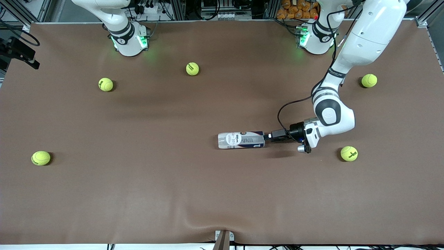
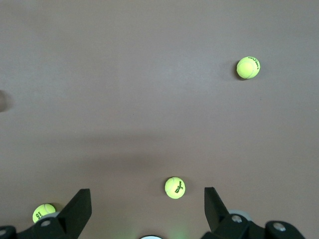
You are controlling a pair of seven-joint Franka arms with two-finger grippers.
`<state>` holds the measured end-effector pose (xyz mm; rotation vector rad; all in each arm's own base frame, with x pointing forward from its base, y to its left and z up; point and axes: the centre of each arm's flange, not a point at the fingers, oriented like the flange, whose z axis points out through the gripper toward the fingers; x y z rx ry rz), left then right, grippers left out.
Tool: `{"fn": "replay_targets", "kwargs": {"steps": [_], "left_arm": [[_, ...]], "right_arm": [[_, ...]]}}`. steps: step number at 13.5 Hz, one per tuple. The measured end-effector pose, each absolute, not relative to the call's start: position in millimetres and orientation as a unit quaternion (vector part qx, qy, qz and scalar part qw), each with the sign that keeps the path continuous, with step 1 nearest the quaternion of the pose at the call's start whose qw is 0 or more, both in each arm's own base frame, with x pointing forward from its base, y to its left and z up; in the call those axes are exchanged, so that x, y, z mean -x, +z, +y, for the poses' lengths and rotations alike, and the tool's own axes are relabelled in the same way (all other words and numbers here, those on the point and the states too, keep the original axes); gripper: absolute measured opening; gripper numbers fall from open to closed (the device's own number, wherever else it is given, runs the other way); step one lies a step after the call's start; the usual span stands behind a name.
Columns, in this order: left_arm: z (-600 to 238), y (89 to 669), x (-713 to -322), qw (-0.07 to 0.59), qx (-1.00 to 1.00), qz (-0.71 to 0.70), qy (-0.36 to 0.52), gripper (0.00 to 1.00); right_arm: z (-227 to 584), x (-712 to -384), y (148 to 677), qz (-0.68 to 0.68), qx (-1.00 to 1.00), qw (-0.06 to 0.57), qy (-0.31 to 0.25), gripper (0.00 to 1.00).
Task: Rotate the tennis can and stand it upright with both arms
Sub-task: 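Grasp the can's rim end with the left gripper and lift it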
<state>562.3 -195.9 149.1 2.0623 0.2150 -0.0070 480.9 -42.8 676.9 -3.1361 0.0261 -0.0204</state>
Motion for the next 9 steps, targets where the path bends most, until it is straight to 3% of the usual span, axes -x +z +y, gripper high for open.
{"fn": "replay_targets", "kwargs": {"steps": [6, 8, 9], "left_arm": [[-215.5, 147.4, -561.4, 0.531, -0.841, 0.102, 0.000, 1.00], [-221.0, 149.0, -562.8, 0.534, -0.840, 0.099, 0.000, 0.96], [-221.7, 147.8, -562.9, 0.534, -0.840, 0.099, 0.000, 0.86]], "right_arm": [[-40.7, -494.6, 670.5, 0.006, 1.000, 0.002, 0.005, 1.00], [-38.9, -495.2, 671.8, 0.004, 1.000, 0.002, 0.004, 1.00], [-38.7, -495.1, 672.5, 0.004, 1.000, 0.002, 0.003, 1.00]]}}
